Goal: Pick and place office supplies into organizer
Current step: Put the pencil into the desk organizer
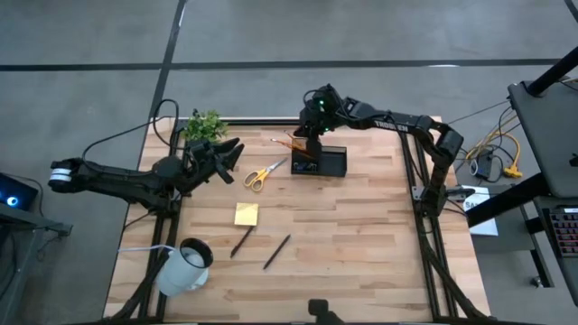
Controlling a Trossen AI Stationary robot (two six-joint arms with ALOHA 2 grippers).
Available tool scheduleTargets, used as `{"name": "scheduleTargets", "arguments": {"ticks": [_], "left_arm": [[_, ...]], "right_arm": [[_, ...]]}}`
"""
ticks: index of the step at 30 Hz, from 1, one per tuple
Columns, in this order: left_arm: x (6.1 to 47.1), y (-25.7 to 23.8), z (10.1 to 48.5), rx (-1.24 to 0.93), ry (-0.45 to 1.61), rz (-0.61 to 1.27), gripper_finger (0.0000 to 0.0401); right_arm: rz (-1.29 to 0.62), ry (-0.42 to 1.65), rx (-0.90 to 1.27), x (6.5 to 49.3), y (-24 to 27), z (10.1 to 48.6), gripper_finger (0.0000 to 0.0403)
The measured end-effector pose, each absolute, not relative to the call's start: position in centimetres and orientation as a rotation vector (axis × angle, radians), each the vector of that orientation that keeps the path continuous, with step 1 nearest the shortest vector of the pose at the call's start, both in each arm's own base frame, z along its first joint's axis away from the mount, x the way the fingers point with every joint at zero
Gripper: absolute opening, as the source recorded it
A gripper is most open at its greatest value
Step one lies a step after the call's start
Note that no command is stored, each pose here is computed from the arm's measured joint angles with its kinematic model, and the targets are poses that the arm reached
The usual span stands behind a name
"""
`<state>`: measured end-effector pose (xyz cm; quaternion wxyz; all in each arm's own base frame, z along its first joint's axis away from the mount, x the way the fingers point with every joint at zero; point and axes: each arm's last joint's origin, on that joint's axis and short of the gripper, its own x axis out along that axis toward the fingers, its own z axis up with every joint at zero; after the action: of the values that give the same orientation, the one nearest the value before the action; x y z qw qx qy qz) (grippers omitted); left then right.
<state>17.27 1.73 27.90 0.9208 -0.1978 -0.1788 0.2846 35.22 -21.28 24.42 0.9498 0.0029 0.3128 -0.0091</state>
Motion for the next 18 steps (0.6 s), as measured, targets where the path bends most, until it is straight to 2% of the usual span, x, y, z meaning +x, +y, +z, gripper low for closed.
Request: {"name": "scheduleTargets", "arguments": {"ticks": [6,14,18], "left_arm": [[17.3,1.7,27.9,-0.406,-0.367,0.585,0.0157],[17.3,1.7,27.9,-0.404,-0.367,0.585,0.0157],[17.3,1.7,27.9,-0.381,-0.362,0.589,0.0157]], "right_arm": [[0.024,0.594,-0.077,36.5,-20.1,26.0,0.0033],[0.012,0.501,-0.133,38.0,-19.7,28.1,0.0114],[0.01,0.54,-0.079,39.1,-20.3,27.1,0.0153]]}}
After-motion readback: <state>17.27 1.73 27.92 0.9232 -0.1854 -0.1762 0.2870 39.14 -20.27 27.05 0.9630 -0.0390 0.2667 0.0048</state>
